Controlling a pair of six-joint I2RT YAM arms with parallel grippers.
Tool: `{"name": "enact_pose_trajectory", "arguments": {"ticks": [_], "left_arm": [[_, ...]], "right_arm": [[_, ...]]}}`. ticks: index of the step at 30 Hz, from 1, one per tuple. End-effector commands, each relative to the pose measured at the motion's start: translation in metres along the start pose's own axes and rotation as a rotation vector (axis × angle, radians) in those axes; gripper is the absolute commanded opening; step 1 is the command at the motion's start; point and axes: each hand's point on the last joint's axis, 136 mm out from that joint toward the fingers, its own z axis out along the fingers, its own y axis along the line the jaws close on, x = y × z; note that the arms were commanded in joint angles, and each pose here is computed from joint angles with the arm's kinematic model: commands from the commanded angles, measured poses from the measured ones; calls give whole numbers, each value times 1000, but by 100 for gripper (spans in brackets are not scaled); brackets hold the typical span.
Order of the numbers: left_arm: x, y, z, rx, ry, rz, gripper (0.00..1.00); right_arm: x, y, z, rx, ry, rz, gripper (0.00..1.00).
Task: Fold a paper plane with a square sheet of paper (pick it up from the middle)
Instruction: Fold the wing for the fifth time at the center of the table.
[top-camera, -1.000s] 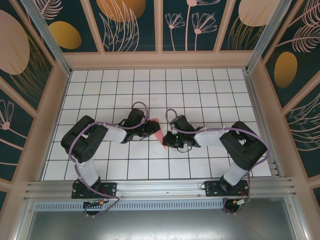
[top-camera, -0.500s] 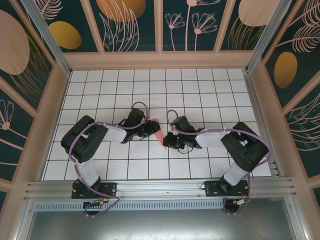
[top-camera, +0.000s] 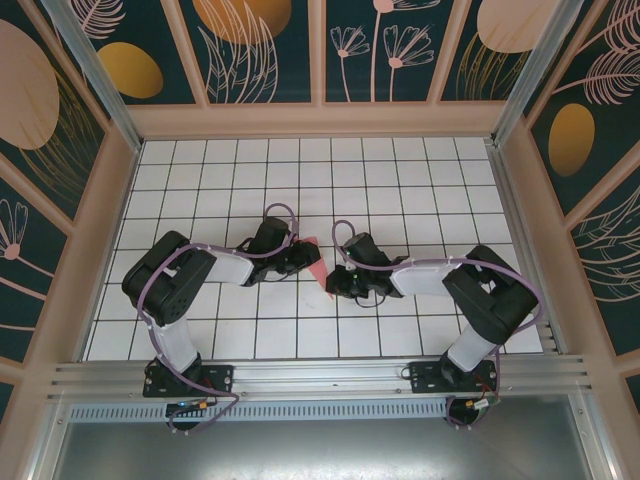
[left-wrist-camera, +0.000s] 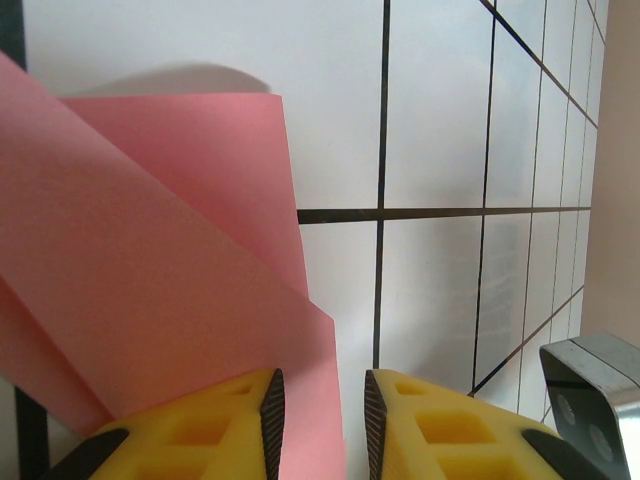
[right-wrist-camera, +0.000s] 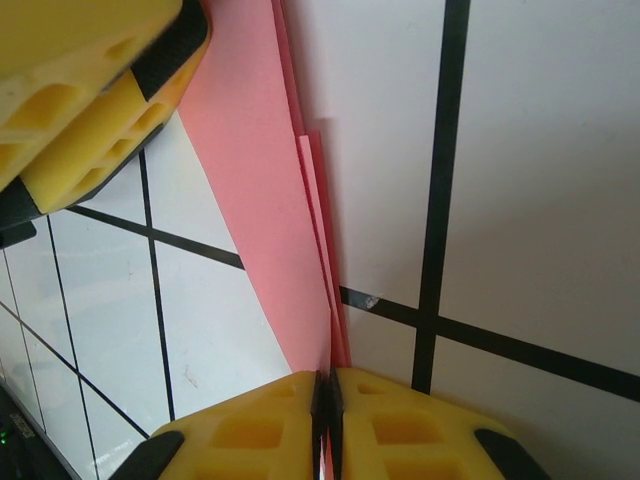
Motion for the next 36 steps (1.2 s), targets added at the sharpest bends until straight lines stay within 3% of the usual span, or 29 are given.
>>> {"name": "enact_pose_trajectory", "arguments": {"ticks": [1,10,19,29,36], "left_arm": [[12,35,6,-121,34,-17,31],[14,38,7,-130,41,-21,31],[13,37,8,-125,40,-22,31],[14,39,7,-132,42,-23,30],[15,39,8,-132,43,-22,30]], "right_arm": [[35,-29,-4,115,113,54,16],[39,-30,-6,113,128,58,10],[62,-75,-1,348,199,86,9],[53,-49,-7,298,169,51,14],[52,-42,-10,275,172,46,10]]}}
